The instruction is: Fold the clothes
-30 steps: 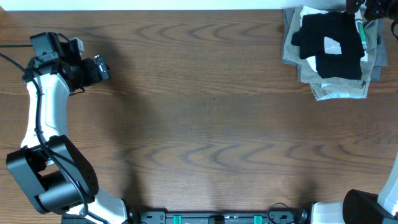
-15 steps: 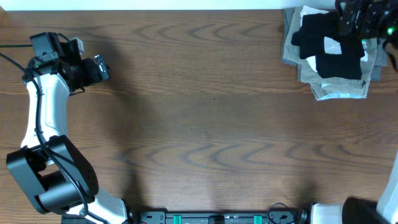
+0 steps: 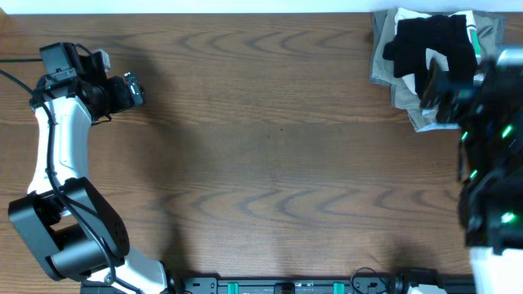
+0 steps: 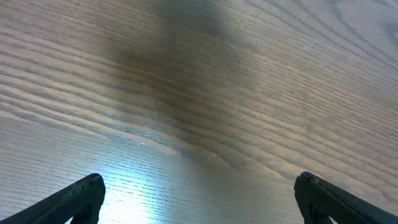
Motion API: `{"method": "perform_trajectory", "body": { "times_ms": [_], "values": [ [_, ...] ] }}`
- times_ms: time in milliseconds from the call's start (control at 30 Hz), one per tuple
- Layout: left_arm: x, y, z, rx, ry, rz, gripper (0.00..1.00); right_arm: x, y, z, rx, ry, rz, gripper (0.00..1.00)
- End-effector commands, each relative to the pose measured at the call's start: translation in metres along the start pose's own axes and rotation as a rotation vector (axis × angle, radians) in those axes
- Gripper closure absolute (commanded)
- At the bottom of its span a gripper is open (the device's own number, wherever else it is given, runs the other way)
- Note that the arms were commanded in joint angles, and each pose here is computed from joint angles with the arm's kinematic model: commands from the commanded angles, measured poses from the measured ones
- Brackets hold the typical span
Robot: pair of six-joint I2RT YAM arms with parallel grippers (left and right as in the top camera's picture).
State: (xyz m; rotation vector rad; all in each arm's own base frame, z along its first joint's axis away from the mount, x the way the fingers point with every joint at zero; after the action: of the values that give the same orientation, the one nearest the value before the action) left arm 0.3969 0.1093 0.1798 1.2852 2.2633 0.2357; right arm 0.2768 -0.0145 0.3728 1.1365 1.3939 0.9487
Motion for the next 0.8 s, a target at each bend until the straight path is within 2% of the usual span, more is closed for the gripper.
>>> {"method": "perform_trajectory", "body": {
  "times_ms": [0,200,333,600,767],
  "values": [
    [0.003,-0.005,0.007,0.025,0.011,-0.008,0.02,0.010,-0.039,-0.016,0.013,-0.012,0.070,0.01],
    [0.003,-0.005,0.007,0.025,0.011,-0.008,0.02,0.018,-0.109,-0.045,0.042,-0.092,0.193,0.01],
    [0.003,-0.005,0.007,0.025,0.011,-0.008,0.02,0.024,-0.141,-0.055,-0.001,-0.117,0.203,0.01],
    [0.003,-0.005,0.007,0.025,0.011,-0.008,0.02,0.040,-0.192,-0.057,-0.020,-0.114,0.201,0.01],
    [0.003,-0.005,0.007,0.025,0.011,-0.008,0.02,0.043,-0.208,-0.058,-0.019,-0.128,0.200,0.01]
  ]
}}
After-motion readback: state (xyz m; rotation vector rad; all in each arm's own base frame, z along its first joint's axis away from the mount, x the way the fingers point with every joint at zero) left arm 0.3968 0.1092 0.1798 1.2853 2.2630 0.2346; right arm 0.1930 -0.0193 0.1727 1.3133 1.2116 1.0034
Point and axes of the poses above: each gripper's point midway between its finger pads, its own z axis out along the fingers, its own x axis along the line the jaws close on, y = z × x, the point moved 6 cm from there along -z, back along the fingers, and after that the axes turned 13 degrees about -z, right-handed, at the moved point
